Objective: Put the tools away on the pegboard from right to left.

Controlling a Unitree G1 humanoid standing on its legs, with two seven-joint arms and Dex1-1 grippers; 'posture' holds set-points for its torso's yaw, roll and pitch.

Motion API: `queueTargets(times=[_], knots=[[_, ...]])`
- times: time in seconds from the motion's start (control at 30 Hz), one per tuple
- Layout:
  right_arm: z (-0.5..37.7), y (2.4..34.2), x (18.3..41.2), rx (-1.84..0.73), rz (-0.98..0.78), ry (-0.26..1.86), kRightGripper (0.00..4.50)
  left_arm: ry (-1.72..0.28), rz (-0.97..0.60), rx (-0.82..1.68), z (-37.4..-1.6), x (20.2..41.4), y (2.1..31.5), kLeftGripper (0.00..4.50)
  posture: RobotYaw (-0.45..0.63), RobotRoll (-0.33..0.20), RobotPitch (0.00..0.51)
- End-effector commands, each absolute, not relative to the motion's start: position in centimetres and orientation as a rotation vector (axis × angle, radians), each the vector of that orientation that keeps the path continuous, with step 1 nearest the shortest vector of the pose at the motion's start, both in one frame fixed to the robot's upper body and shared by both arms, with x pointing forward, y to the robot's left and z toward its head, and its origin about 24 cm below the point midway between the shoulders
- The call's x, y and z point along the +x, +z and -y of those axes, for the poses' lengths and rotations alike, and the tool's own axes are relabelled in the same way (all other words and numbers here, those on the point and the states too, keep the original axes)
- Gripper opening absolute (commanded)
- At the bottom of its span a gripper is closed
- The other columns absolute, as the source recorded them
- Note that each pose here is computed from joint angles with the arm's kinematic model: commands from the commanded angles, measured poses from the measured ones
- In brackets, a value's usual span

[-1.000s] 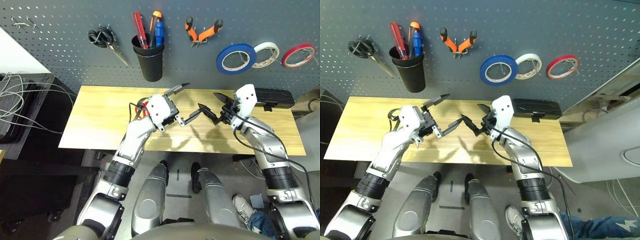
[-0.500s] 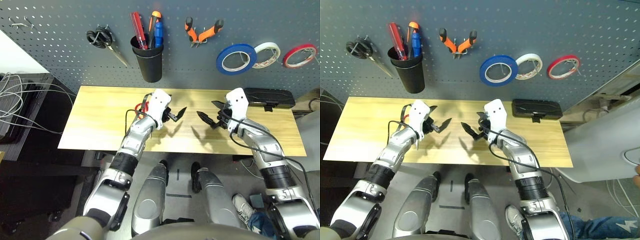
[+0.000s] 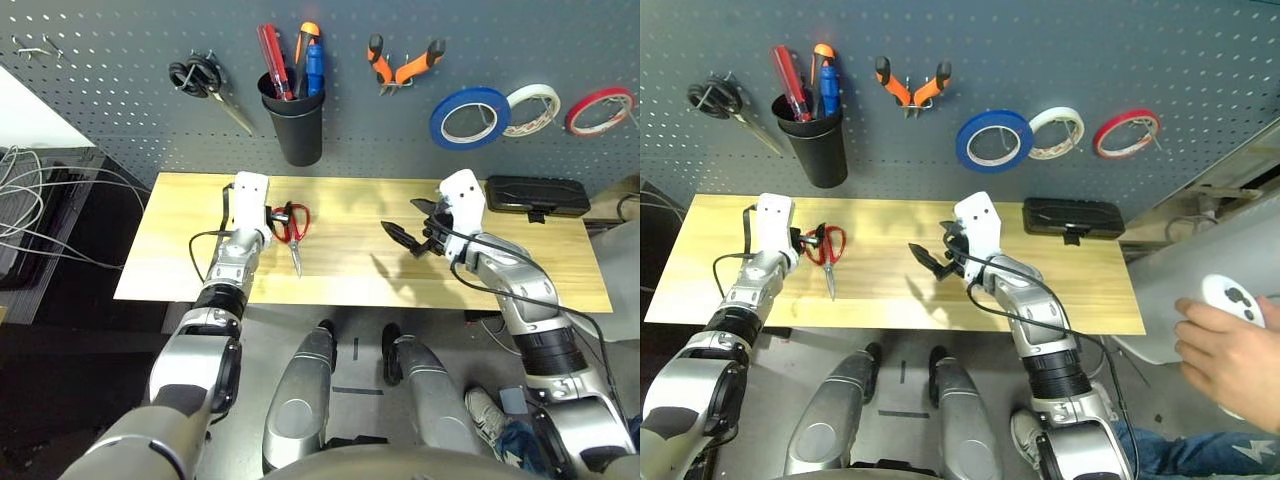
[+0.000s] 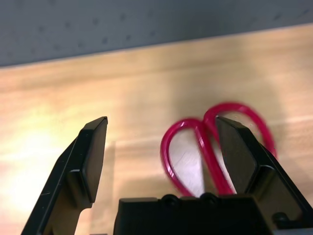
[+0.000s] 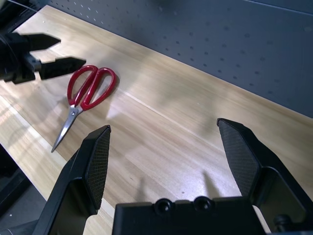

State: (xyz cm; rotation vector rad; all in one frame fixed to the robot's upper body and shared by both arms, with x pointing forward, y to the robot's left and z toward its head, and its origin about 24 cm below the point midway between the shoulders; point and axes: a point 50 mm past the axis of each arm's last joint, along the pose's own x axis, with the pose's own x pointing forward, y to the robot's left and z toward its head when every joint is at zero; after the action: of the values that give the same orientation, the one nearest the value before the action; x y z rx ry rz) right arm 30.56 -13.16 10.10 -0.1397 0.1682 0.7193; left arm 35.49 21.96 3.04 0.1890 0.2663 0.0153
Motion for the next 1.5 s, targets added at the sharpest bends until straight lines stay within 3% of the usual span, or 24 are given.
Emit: queueTargets(times=[0.03, 0.27, 0.53, 0.8, 0.93, 1.13, 1.27, 1.5], knots=[[12.5, 10.4, 30.3, -0.137, -0.168, 0.750, 4.50, 0.022, -0.342, 0.203, -22.2, 34.4, 1.0, 4.48, 0.09, 0.000, 0.314], [11.8, 11.4, 30.3, -0.134, -0.144, 0.773, 4.50, 0.029, -0.437, 0.233, -22.1, 33.2, -0.9, 4.48, 0.08, 0.000, 0.313], [11.1, 12.3, 29.9, -0.124, -0.131, 0.825, 4.50, -0.073, -0.697, 0.233, -21.4, 30.8, -4.5, 4.48, 0.07, 0.000, 0.302], [10.8, 12.4, 30.0, -0.125, -0.140, 0.843, 4.50, -0.044, -0.741, 0.161, -21.4, 30.5, -4.8, 1.91, 0.07, 0.000, 0.296], [10.8, 12.3, 30.0, -0.131, -0.144, 0.846, 4.50, -0.074, -0.783, 0.118, -21.1, 29.9, -5.4, 1.74, 0.07, 0.000, 0.294], [10.5, 12.9, 30.1, -0.124, -0.115, 0.861, 4.50, -0.076, -0.655, 0.096, -21.0, 30.6, -4.3, 1.73, 0.07, 0.000, 0.291], [9.9, 13.7, 30.1, -0.103, -0.072, 0.895, 4.50, -0.091, -0.415, 0.072, -20.8, 31.4, -2.2, 1.72, 0.08, 0.000, 0.287], [9.5, 14.5, 30.0, -0.088, -0.037, 0.929, 4.50, -0.062, -0.109, 0.126, -22.0, 29.8, 0.7, 1.72, 0.09, 0.000, 0.285]])
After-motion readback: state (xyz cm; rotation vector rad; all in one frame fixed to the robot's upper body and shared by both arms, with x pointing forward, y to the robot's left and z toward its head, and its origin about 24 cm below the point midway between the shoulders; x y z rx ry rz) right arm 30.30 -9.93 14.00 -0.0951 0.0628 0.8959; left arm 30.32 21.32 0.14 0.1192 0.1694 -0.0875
